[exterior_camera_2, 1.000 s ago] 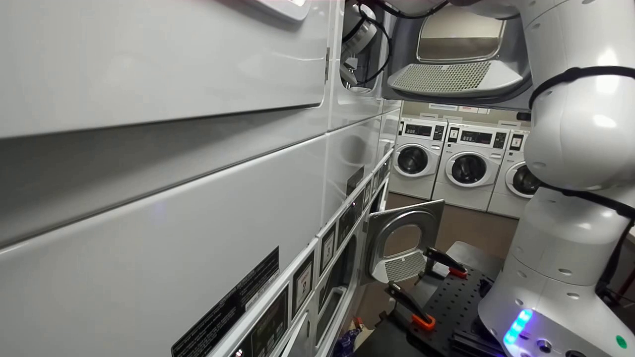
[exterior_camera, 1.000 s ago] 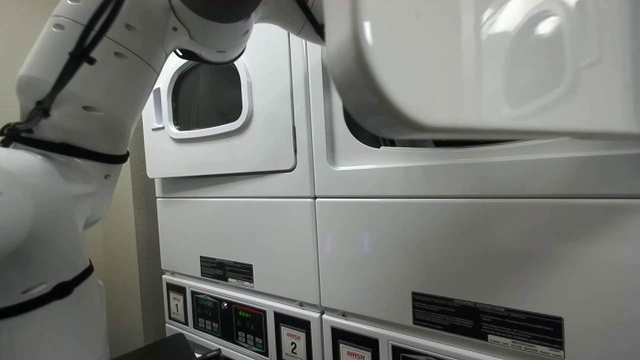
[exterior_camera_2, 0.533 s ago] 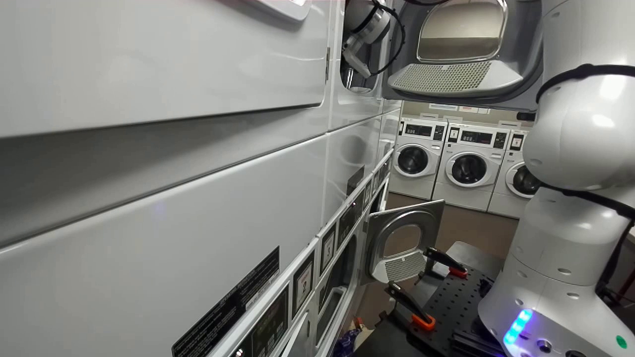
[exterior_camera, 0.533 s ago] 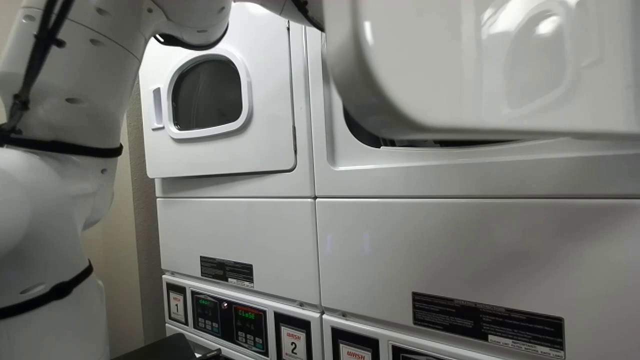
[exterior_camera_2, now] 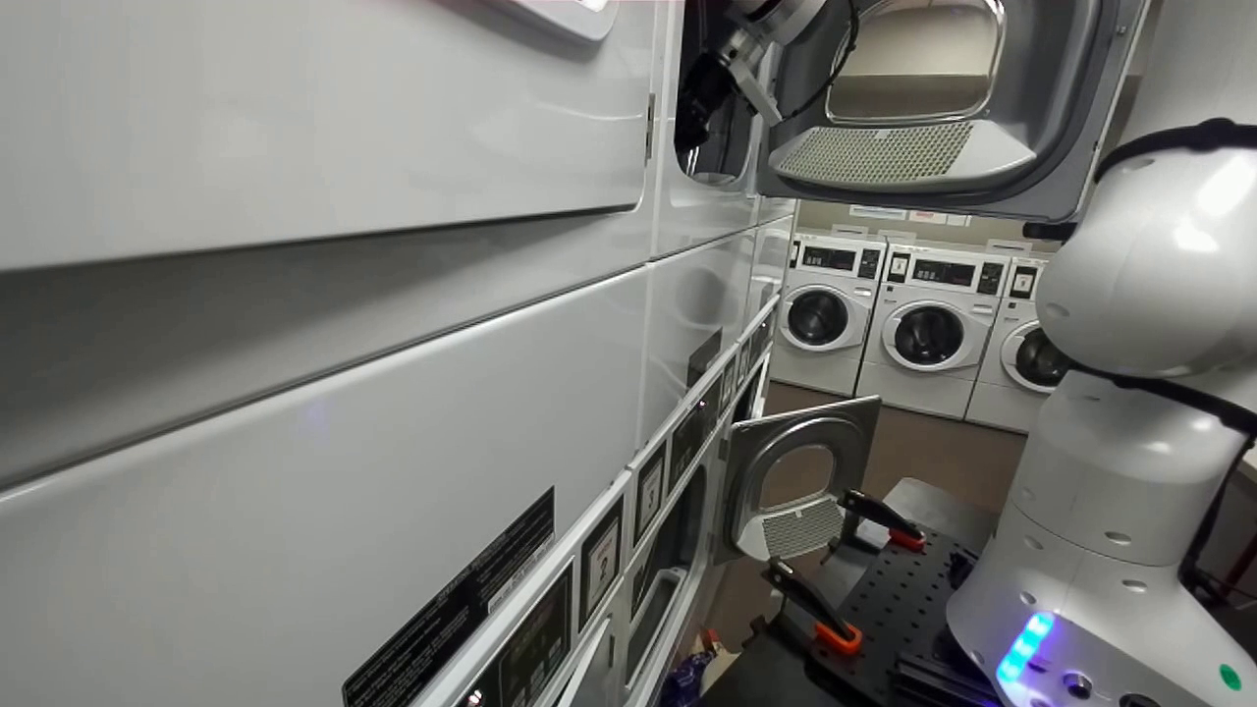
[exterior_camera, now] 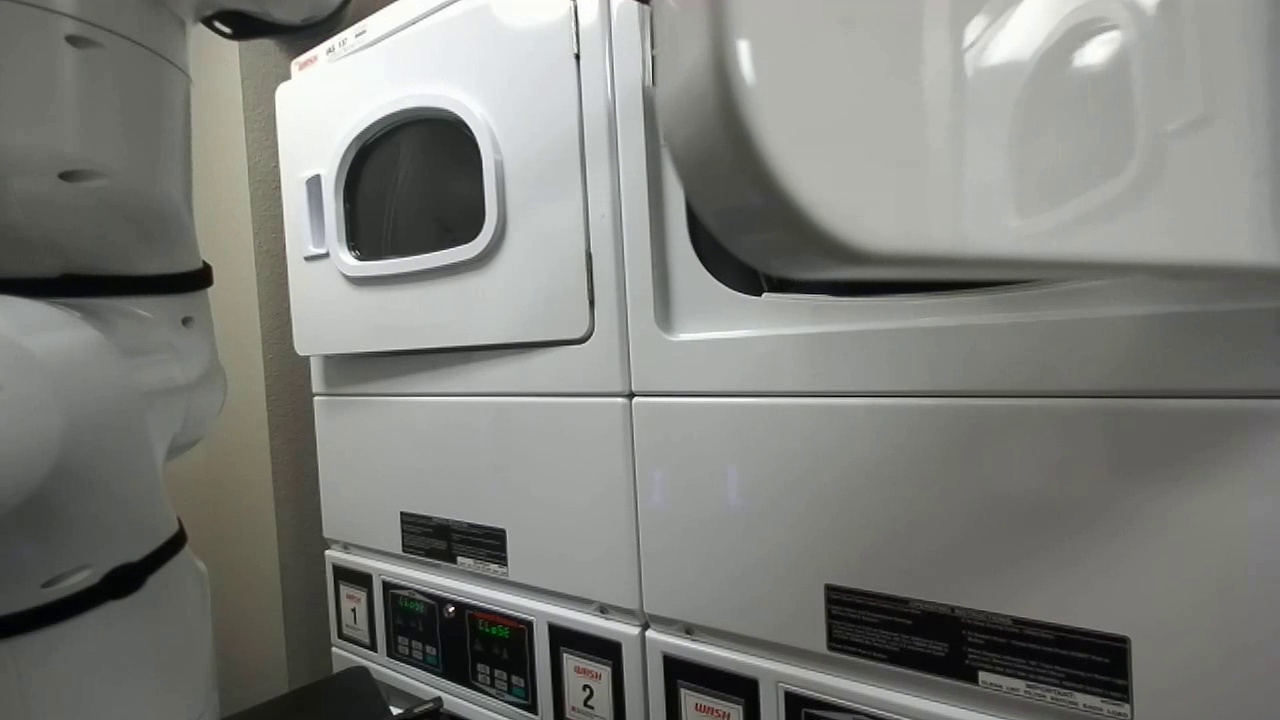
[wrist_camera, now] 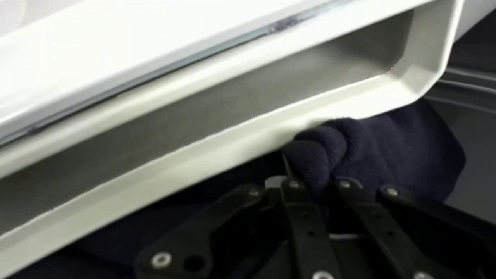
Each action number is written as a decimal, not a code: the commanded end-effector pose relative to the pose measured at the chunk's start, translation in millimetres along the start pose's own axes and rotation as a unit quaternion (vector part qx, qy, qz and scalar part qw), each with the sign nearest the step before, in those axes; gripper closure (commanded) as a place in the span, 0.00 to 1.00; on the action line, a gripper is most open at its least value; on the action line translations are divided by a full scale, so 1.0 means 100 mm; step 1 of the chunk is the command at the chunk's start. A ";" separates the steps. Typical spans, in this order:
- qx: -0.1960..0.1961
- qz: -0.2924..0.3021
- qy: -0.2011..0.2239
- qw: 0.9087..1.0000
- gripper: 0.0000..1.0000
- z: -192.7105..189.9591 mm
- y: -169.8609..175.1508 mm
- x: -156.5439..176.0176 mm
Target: Remove the black clothing from the machine
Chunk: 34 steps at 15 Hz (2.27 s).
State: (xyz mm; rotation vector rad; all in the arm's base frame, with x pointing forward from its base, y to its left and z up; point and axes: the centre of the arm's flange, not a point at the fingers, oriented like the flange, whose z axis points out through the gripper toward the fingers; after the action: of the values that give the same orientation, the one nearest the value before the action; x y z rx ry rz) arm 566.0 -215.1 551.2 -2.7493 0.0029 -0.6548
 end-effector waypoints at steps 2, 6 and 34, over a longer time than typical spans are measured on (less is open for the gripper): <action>0.025 -0.020 -0.011 0.999 0.93 -0.43 -0.15 -0.65; 0.061 -0.045 -0.011 0.997 0.93 -0.85 -0.23 -0.83; -0.076 -0.128 -0.544 0.826 0.93 1.80 -0.06 -3.89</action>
State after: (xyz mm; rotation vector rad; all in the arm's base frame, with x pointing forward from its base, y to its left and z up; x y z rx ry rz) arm 315.3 -130.8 280.6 -2.8260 -0.5902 0.7796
